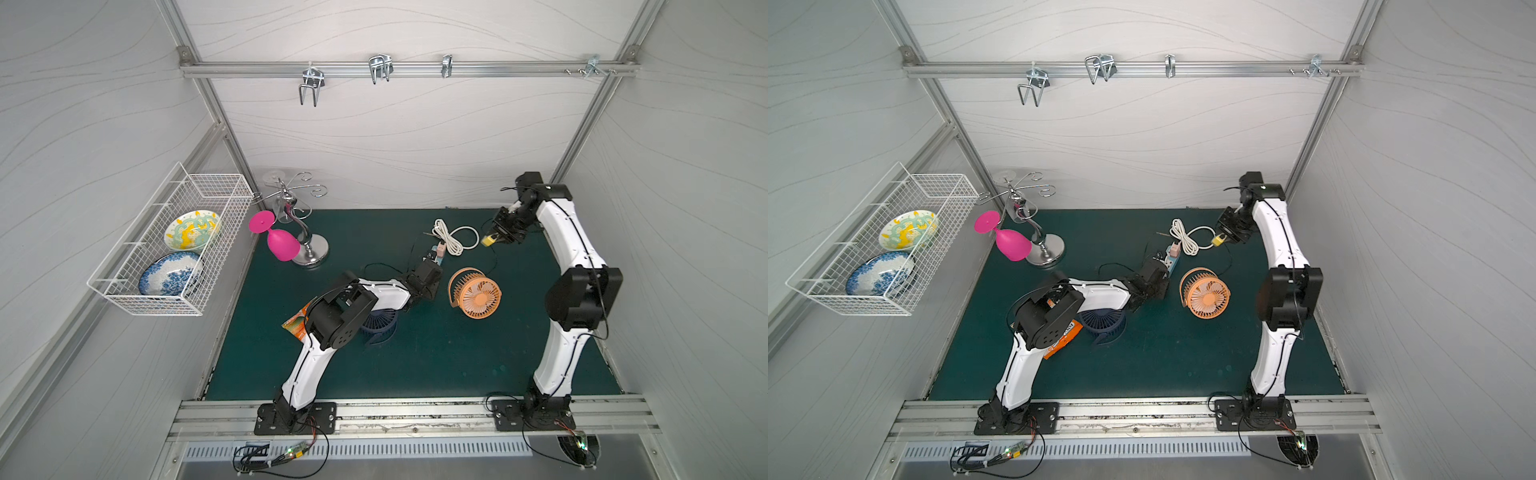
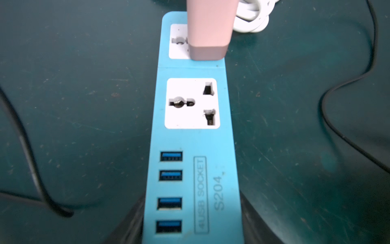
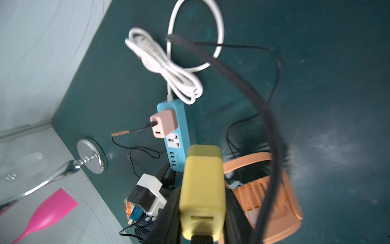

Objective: Unplug the desk fan from the power strip
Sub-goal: Place the plug at the center of the board.

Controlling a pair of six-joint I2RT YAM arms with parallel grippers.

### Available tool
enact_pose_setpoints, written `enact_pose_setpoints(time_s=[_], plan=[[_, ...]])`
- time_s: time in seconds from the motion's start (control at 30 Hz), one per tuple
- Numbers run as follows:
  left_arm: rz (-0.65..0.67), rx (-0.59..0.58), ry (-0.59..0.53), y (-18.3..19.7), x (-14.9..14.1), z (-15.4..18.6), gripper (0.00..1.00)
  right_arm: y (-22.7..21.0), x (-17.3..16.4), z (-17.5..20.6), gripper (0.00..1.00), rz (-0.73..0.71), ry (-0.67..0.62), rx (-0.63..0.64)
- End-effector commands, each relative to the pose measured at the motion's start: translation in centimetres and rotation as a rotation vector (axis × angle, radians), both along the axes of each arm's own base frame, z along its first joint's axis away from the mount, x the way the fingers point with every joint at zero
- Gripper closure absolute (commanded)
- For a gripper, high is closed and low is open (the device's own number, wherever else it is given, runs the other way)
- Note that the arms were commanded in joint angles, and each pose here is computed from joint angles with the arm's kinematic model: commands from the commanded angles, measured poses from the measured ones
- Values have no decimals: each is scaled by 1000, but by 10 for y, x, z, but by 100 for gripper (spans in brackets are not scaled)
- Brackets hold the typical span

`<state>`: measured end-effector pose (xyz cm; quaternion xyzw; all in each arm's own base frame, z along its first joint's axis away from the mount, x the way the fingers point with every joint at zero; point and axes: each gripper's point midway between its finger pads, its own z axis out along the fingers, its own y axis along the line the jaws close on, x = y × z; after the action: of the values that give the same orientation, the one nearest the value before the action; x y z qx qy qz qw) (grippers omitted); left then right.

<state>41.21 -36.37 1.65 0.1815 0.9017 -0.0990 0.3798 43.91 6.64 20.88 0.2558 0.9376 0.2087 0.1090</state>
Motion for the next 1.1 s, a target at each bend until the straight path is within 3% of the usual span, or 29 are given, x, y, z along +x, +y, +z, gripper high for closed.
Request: enact_pose_setpoints(time_s=[0.0,0.2,0.57,0.93,1.07], plan=[[23,123,174,36,-31,-45,89,-44,-7,14,100,-127,-52,37],[51,124,181,48,-27,-45,89,-100,-38,-25,100,-315,22,74],[63,110,181,55,-24,-40,89,-97,-72,-123,100,-367,226,121],[63,99,178,52,-22,-39,89,-88,-78,-149,100,-360,274,155],[61,99,182,52,-23,-41,88,-86,-81,-153,88,-359,289,160]])
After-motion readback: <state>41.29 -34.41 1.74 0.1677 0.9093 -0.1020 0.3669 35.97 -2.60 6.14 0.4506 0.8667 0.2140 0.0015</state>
